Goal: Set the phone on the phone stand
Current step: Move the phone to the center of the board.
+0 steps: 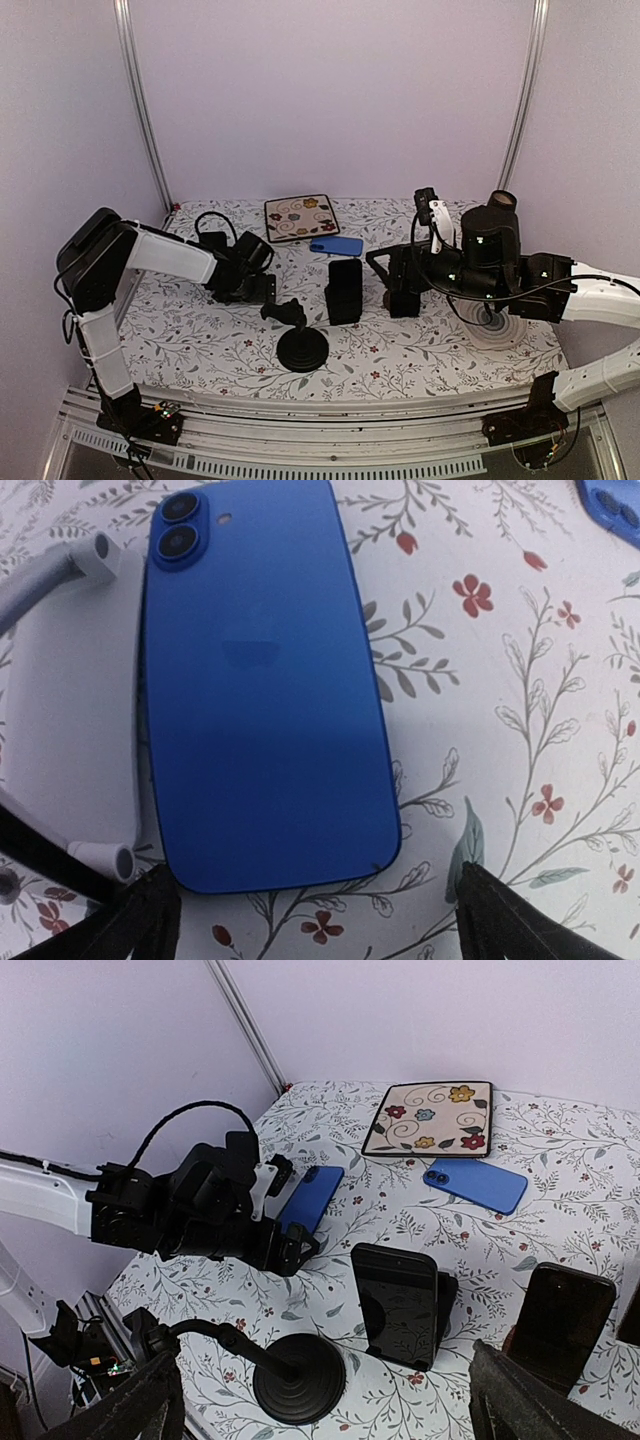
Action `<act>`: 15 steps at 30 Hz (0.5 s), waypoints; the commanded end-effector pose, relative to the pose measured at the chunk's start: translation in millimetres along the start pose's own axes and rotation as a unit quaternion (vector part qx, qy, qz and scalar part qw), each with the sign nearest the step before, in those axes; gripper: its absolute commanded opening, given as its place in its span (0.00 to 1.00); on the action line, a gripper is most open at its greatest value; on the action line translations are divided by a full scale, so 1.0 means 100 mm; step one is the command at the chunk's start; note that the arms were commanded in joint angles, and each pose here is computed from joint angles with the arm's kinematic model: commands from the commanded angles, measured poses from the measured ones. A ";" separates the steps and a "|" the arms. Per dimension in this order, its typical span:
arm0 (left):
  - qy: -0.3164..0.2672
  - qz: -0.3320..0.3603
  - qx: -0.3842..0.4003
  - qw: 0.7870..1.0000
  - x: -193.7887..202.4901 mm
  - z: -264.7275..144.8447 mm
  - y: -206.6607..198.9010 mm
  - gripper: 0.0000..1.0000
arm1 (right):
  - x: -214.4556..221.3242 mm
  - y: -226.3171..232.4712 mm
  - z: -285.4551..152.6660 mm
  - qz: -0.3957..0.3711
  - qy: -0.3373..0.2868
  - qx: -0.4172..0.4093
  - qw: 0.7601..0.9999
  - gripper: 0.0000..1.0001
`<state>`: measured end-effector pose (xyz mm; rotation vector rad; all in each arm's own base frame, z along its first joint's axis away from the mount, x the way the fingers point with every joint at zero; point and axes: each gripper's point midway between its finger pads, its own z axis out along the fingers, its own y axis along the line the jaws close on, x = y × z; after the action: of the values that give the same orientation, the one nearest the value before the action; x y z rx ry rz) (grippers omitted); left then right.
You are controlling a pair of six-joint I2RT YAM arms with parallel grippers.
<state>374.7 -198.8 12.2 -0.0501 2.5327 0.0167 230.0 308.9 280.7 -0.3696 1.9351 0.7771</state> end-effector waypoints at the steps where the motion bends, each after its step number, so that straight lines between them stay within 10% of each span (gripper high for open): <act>1: -0.008 0.001 -0.015 1.000 -0.10 0.08 0.04 0.97 | 0.04 0.02 0.00 0.000 0.005 -0.005 1.000 0.99; 15: -0.004 0.011 -0.014 1.000 -0.13 0.18 -0.10 0.97 | 0.05 0.03 0.01 -0.001 0.008 -0.008 1.000 0.99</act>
<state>389.1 -203.9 12.9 -0.0518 2.5170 0.0370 230.0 308.9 280.6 -0.3698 1.9355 0.7768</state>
